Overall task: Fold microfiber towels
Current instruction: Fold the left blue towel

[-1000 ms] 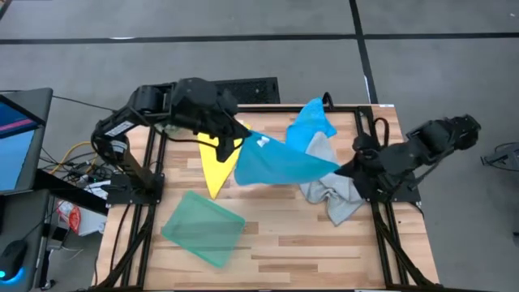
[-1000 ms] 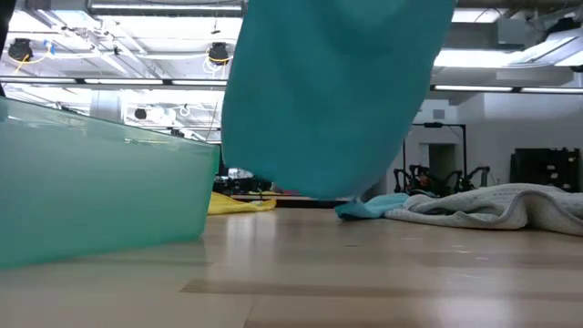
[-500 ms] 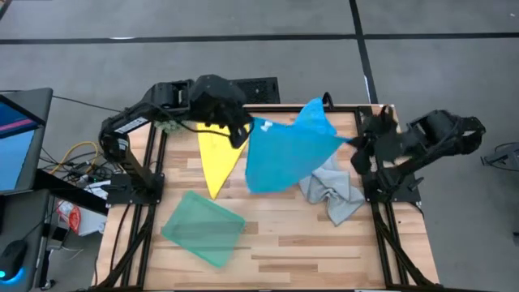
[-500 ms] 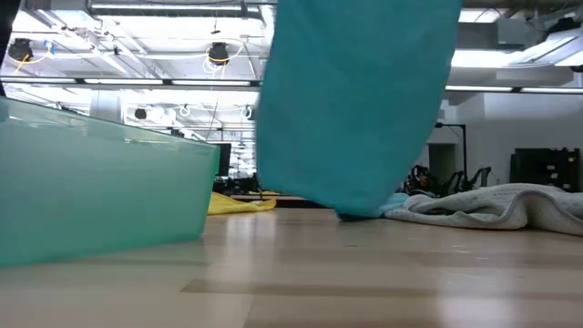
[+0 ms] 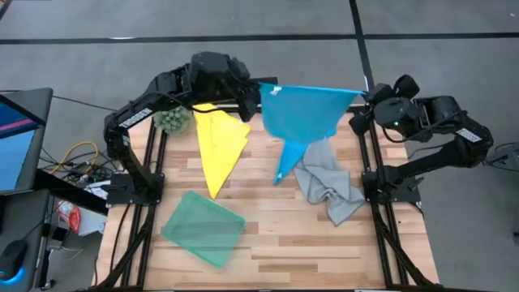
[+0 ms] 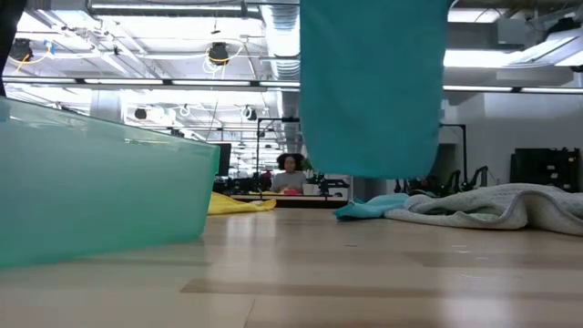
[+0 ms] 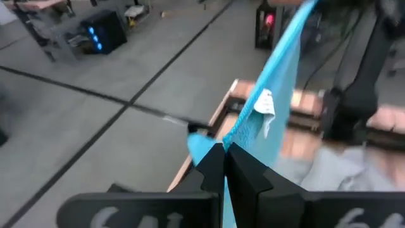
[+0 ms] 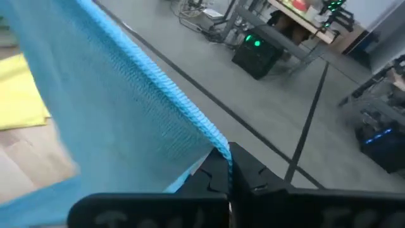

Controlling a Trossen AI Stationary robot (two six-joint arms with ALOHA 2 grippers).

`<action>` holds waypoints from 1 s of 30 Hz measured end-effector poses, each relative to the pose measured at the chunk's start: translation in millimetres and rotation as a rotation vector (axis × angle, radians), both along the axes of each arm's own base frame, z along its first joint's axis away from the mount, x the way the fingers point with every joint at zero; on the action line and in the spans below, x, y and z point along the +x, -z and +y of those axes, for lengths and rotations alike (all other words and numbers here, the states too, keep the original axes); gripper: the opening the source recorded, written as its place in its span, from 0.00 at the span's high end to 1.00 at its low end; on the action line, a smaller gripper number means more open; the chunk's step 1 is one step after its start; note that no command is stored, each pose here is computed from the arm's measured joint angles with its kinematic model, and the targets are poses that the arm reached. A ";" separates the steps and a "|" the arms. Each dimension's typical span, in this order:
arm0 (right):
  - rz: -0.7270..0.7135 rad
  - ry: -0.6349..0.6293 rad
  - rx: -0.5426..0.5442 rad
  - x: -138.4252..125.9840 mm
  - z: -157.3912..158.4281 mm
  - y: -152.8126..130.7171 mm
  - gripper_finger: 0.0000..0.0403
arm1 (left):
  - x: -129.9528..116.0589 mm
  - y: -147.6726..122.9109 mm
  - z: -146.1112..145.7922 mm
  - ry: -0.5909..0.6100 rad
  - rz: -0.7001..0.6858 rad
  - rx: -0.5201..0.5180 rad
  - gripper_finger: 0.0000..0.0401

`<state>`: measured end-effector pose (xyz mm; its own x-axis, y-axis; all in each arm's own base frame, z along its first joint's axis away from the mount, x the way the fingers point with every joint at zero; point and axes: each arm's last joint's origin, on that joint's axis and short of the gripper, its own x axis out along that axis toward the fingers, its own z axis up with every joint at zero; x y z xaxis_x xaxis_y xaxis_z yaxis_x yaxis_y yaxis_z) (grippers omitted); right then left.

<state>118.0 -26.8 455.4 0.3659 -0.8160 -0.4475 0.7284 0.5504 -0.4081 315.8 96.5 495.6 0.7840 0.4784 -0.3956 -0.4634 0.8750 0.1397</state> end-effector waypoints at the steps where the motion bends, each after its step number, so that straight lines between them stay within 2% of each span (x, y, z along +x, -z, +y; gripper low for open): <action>1: -0.005 -0.001 0.012 -0.5 0.7 2.0 0.97 | 4.1 5.8 -4.2 -0.006 0.031 0.007 1.00; 5: -0.042 -0.044 0.130 -5.1 9.4 22.6 0.97 | 20.5 40.9 -24.1 -0.019 0.181 0.005 1.00; 11: -0.103 -0.097 0.427 -6.9 38.9 77.9 0.97 | 39.3 106.4 -72.4 0.030 0.351 -0.085 1.00; 16: -0.147 -0.122 0.667 -7.1 78.5 117.5 0.98 | 39.9 153.5 -125.7 0.101 0.458 -0.146 1.00; 19: -0.173 -0.164 0.775 -5.1 108.5 133.0 0.98 | 33.7 175.9 -157.5 0.147 0.508 -0.184 1.00; 24: -0.189 -0.210 0.883 4.0 161.9 155.7 0.97 | 21.7 196.9 -198.4 0.168 0.507 -0.258 1.00; 27: -0.191 -0.195 0.954 10.5 192.6 170.5 0.97 | 14.4 195.0 -211.9 0.189 0.492 -0.297 1.00; 30: -0.184 -0.161 1.009 16.9 219.3 188.2 0.97 | 13.1 205.7 -220.8 0.258 0.518 -0.393 1.00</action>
